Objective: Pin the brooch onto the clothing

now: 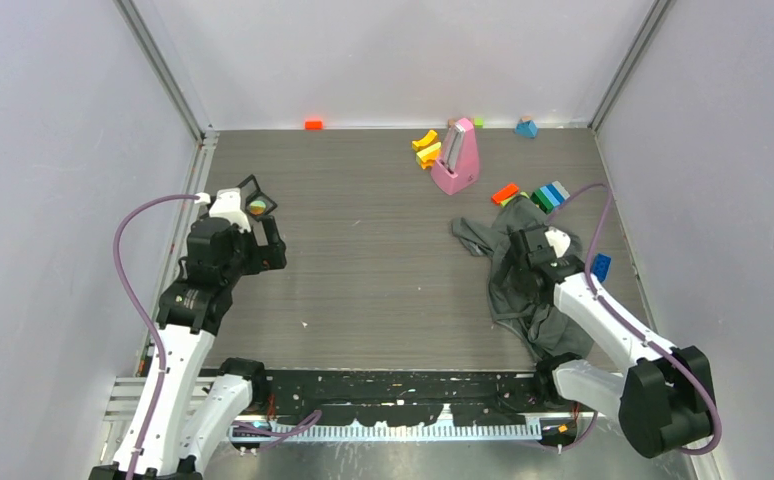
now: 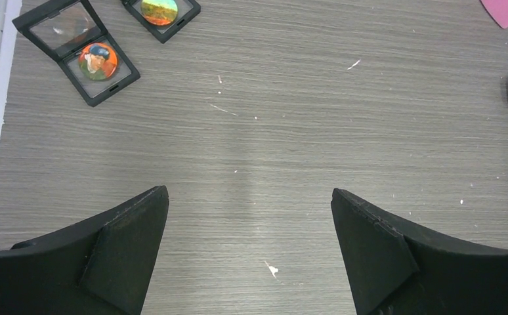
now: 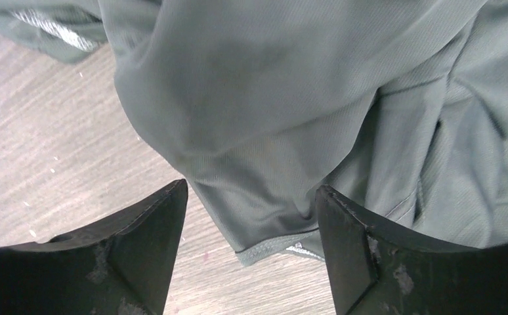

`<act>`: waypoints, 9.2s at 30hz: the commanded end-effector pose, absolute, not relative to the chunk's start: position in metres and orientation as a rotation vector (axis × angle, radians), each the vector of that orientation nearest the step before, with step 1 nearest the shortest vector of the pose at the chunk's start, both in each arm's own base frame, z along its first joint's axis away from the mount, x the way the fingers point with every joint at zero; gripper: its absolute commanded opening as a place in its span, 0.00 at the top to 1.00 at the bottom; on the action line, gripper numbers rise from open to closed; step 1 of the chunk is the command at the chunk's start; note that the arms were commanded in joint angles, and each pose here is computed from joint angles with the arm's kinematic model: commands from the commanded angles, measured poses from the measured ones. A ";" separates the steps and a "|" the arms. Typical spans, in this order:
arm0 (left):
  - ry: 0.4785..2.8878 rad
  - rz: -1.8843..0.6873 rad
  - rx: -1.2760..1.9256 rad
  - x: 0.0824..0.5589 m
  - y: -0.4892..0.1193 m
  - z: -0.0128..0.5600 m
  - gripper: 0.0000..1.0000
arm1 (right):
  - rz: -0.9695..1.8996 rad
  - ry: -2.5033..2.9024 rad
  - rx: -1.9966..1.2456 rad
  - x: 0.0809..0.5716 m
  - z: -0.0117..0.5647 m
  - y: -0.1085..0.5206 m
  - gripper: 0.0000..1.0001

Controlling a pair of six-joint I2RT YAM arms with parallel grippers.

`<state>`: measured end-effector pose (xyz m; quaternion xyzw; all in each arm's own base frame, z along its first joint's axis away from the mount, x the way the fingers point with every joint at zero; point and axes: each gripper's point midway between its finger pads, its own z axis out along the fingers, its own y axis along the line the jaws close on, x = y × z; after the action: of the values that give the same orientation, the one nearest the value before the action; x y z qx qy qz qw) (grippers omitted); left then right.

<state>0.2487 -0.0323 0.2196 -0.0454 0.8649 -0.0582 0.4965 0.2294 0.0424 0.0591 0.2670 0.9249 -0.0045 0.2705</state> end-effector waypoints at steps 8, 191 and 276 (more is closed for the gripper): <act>2.085 -0.146 -0.086 0.251 -0.034 0.224 0.02 | 0.030 2.514 0.694 0.210 0.039 0.069 0.32; 2.214 -0.973 -0.301 0.225 -0.131 0.190 0.00 | 0.436 2.566 0.312 0.217 0.098 0.160 0.37; 2.419 -0.532 -0.667 0.245 -0.078 0.039 0.72 | 0.138 2.844 0.137 0.133 0.032 0.187 0.86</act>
<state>0.2414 -0.0686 0.0296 -0.2552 0.9133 -0.1635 0.2721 0.1421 0.1984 0.0248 0.0198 0.9885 0.0604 0.1374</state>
